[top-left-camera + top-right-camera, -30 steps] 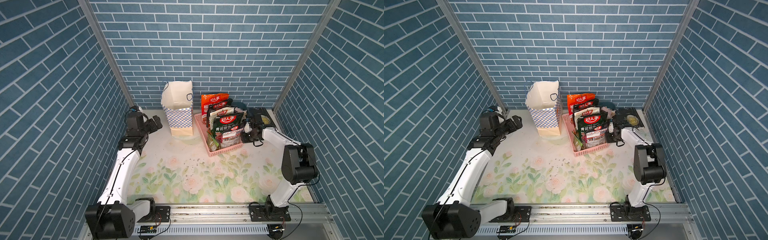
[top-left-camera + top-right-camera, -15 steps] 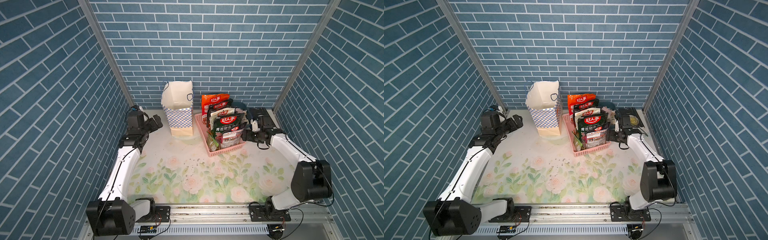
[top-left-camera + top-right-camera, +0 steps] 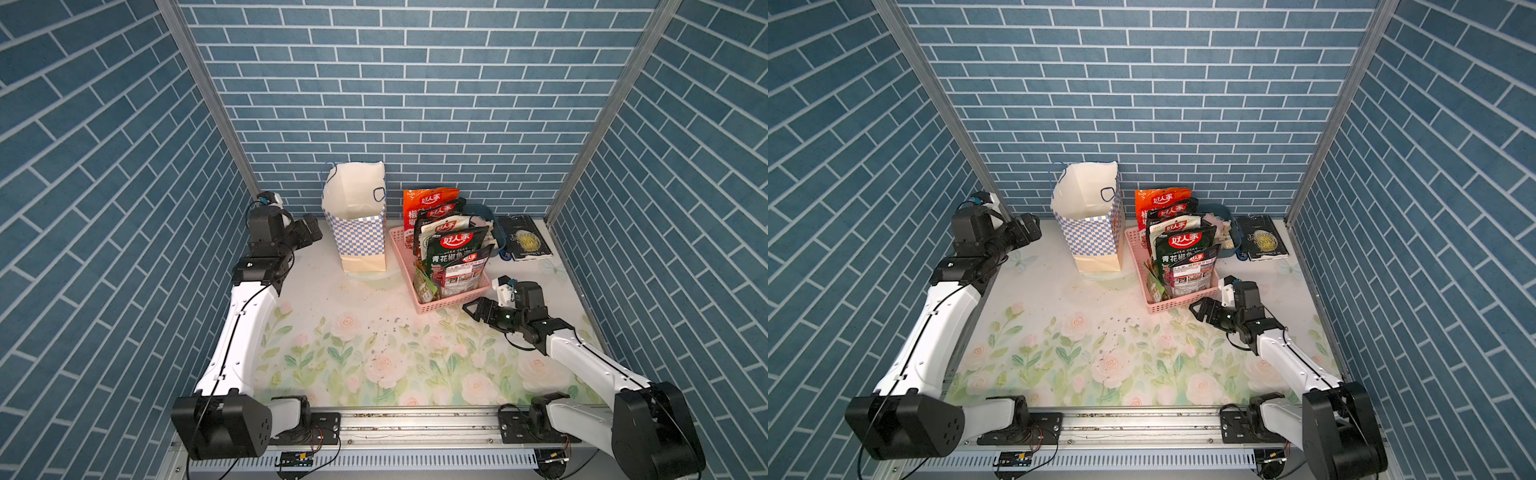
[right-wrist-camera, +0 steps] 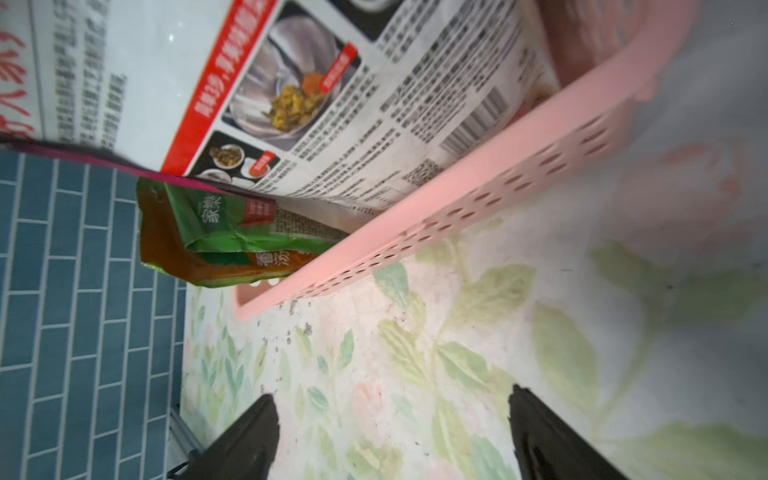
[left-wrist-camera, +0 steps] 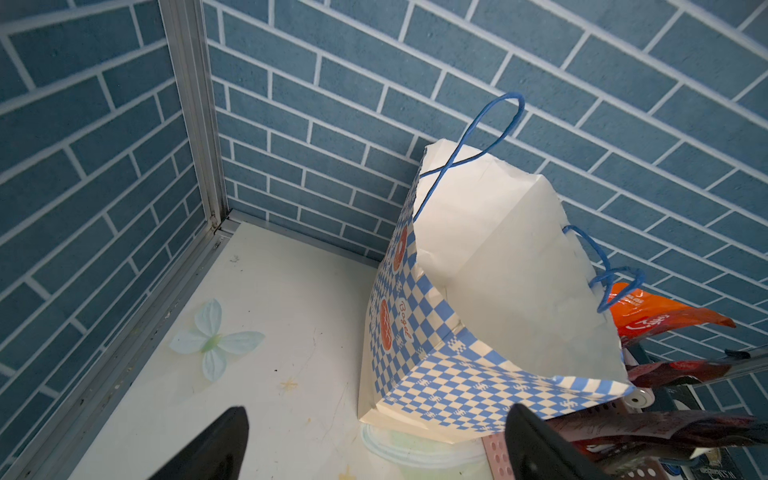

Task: Place the condiment packets inside the bag
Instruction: Adjust the storage box at the center of the board, then move the paper bag to the center of the board.

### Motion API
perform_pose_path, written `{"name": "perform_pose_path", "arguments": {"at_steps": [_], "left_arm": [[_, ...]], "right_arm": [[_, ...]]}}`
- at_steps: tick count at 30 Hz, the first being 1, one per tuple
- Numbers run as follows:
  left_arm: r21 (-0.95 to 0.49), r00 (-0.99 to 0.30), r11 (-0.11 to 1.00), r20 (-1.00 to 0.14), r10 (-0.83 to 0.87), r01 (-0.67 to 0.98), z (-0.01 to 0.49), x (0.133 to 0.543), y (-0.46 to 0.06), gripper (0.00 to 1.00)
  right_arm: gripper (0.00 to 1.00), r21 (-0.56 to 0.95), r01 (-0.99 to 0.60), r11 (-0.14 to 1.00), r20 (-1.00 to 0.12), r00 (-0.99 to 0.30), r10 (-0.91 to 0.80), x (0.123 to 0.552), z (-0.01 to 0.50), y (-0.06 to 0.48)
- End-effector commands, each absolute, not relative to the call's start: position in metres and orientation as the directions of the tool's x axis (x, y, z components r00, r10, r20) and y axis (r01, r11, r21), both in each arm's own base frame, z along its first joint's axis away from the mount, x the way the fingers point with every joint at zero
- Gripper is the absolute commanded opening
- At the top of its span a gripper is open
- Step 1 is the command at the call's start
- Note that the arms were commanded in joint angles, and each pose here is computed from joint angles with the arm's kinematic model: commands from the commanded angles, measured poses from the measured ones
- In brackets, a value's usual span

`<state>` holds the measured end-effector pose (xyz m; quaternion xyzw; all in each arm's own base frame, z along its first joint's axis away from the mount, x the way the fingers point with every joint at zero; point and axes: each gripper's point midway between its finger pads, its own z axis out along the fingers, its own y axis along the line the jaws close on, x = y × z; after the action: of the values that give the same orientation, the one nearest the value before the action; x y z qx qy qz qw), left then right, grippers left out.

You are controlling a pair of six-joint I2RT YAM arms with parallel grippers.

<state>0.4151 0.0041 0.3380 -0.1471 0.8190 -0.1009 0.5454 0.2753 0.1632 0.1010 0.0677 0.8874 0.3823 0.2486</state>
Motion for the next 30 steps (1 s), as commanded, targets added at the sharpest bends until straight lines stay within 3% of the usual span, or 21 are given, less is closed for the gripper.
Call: {"name": "perform_pose_path", "arguments": {"at_steps": [1, 13, 22, 30], "left_arm": [[-0.34, -0.366, 0.935, -0.862, -0.352, -0.098, 0.345, 0.424, -0.003, 1.0], [-0.314, -0.393, 0.949, -0.871, -0.296, -0.018, 0.355, 0.473, -0.014, 1.0], [-0.364, -0.508, 0.931, -0.796, -0.33, -0.034, 0.327, 0.532, -0.023, 0.99], [-0.309, -0.524, 0.949, -0.8, -0.294, -0.061, 0.306, 0.572, -0.016, 0.93]], "right_arm": [[0.87, 0.817, -0.119, 0.565, -0.423, -0.788, 0.447, 0.307, 0.137, 0.175], [0.82, 0.842, -0.092, 0.531, -0.412, -0.745, 0.524, 0.345, 0.128, 0.179], [0.82, 0.774, 0.004, 0.633, -0.421, -0.744, 0.519, 0.32, 0.119, 0.155], [0.82, 0.775, 0.016, 0.631, -0.43, -0.719, 0.546, 0.301, 0.133, 0.145]]}}
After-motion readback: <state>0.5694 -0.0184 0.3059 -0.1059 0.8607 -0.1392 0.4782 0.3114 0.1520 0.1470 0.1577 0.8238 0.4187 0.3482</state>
